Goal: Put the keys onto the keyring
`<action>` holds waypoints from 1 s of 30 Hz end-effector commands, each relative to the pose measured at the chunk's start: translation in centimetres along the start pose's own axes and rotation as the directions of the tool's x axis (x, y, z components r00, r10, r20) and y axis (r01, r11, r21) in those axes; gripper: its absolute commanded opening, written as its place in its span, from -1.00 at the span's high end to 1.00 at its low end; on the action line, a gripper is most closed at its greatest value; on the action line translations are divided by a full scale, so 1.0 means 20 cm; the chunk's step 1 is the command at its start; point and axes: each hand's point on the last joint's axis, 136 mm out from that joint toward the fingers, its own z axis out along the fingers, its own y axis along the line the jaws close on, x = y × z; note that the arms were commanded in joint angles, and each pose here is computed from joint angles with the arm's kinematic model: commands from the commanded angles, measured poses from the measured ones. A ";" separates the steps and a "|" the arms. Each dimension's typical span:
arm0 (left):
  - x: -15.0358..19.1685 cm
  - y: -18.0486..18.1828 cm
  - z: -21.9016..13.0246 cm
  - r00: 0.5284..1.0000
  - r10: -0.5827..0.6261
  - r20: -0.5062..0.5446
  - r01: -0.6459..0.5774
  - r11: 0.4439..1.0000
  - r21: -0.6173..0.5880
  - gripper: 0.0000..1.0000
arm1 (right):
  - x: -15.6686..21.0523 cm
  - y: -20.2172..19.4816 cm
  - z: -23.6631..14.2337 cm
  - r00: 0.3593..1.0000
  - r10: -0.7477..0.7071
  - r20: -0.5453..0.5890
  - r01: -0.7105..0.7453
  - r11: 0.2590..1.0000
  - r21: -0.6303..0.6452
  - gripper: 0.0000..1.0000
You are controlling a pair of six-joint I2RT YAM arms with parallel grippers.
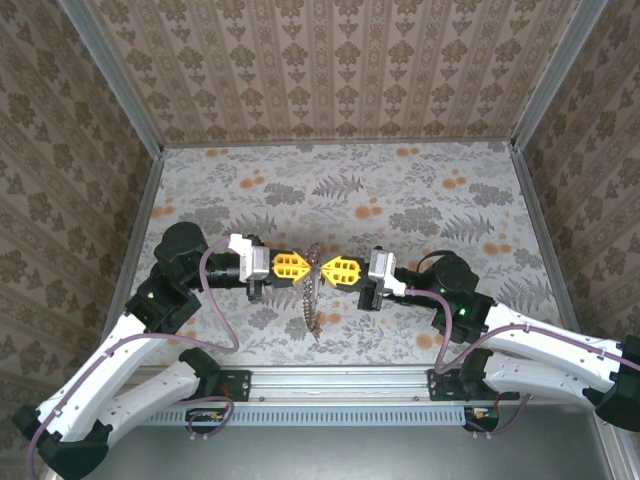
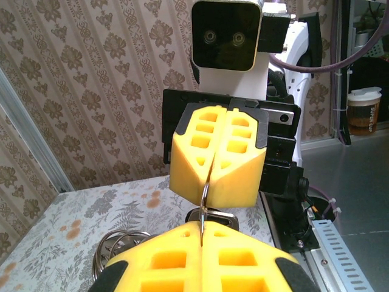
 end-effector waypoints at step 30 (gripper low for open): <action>-0.03 -0.02 0.00 0.999 0.033 0.027 -0.033 0.999 0.015 1.00 | -0.14 0.02 -0.03 0.996 -0.032 0.088 0.033 0.999 -0.010 1.00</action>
